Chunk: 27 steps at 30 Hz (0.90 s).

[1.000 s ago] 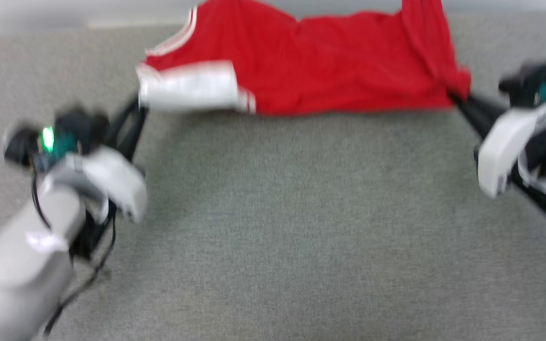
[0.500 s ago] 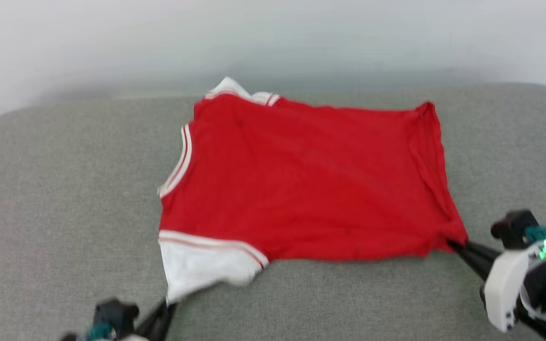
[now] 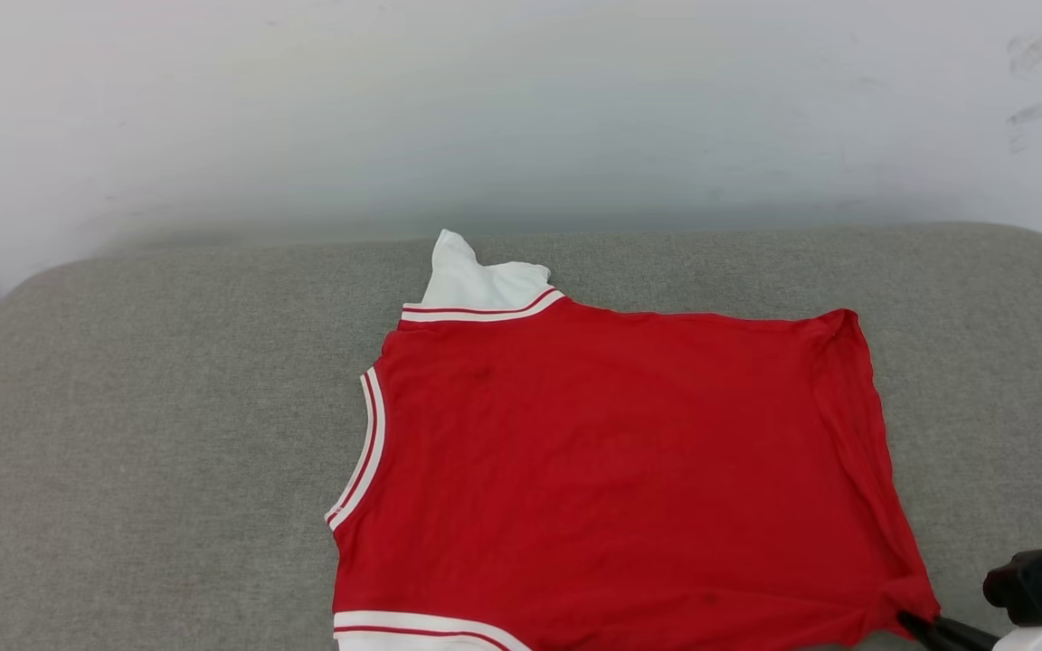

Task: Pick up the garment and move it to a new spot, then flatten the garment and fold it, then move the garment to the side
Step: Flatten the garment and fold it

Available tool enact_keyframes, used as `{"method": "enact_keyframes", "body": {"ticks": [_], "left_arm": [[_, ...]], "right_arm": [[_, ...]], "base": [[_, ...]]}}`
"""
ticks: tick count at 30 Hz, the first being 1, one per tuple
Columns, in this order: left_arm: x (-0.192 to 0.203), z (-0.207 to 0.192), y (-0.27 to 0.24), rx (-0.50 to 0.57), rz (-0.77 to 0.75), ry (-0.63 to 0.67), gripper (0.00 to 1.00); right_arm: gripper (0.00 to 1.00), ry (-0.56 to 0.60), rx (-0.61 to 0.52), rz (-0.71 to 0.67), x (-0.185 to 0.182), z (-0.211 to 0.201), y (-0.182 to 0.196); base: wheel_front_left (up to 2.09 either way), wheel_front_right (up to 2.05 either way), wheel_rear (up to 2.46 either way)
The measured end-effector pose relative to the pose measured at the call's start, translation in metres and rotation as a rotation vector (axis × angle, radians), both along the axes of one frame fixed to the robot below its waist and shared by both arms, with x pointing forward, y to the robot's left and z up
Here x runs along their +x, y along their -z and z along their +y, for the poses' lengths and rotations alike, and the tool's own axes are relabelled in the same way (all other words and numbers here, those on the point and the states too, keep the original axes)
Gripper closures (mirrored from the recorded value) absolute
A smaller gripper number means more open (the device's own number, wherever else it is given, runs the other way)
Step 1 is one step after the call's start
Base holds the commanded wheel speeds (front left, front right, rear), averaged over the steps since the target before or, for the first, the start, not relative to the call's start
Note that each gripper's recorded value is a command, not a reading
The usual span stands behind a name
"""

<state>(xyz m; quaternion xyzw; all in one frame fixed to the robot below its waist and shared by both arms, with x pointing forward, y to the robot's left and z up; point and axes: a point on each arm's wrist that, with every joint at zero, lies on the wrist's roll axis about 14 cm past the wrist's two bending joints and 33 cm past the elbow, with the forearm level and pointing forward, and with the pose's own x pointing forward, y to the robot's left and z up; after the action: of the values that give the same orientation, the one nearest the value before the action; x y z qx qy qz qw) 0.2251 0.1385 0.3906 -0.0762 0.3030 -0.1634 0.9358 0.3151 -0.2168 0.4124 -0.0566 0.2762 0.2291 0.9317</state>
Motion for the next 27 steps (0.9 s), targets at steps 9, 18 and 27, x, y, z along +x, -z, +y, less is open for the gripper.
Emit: {"method": "enact_keyframes", "body": {"ticks": [9,18,27], "left_arm": [[0.028,0.001,-0.024,0.015,-0.115,0.018,1.0],[0.104,0.003,-0.066,0.073,-0.31,0.108,1.0],[0.179,-0.006,-0.082,0.114,-0.393,0.181,1.0]], "right_arm": [[1.0,0.031,0.022,-0.015,0.002,0.001,-0.008],[1.0,0.057,0.038,-0.049,0.025,0.006,-0.023],[1.0,0.105,0.051,-0.05,0.055,0.004,-0.026]], "base": [[0.0,0.0,0.0],[0.0,0.0,0.0],[0.0,0.0,0.0]]}}
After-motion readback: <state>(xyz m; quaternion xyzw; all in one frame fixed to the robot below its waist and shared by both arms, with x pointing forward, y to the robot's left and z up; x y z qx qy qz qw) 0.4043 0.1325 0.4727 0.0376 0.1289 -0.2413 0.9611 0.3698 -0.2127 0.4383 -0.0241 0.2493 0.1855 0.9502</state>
